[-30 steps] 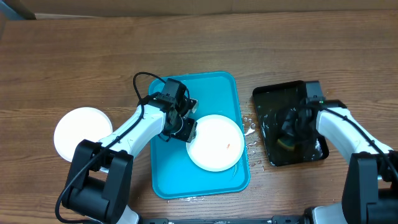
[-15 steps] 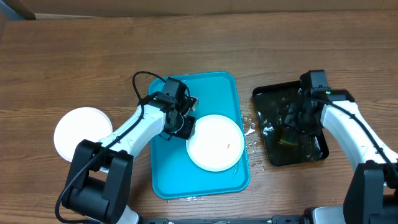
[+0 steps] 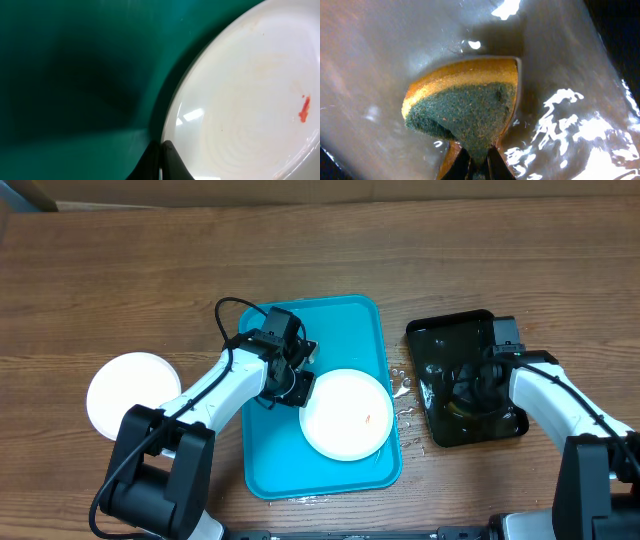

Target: Clean dirty plates on tray and stack at the side

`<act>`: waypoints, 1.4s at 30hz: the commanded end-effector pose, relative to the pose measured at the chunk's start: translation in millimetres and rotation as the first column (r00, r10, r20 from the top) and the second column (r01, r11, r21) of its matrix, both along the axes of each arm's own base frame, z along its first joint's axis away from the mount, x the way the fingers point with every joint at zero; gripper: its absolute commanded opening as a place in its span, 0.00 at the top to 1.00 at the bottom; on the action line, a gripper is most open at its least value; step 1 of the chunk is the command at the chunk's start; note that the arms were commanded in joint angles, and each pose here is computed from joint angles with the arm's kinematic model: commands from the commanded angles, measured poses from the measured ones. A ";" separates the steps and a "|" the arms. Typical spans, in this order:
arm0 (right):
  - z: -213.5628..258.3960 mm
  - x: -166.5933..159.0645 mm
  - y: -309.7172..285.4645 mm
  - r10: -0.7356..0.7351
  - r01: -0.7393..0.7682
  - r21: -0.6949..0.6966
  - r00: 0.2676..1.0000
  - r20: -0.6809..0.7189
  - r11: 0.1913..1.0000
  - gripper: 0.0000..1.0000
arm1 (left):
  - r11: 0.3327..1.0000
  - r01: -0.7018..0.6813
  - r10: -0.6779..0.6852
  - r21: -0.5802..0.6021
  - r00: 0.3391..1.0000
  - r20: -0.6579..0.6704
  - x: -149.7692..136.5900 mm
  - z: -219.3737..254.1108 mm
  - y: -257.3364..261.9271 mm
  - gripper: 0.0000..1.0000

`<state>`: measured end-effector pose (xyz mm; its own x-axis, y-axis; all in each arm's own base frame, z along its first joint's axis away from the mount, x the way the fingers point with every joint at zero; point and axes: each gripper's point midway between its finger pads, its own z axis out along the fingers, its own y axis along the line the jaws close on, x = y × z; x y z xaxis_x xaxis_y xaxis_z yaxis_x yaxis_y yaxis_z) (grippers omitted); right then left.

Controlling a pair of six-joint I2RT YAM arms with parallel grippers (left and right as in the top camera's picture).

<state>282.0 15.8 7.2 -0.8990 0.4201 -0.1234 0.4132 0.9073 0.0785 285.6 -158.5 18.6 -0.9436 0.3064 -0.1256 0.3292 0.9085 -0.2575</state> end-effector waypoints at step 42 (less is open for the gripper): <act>94.2 -26.2 200.2 0.543 -0.604 0.261 0.794 0.272 0.753 0.96 | 0.971 -0.237 0.239 0.037 0.969 -0.069 -18.2 -22.9 14.4 0.96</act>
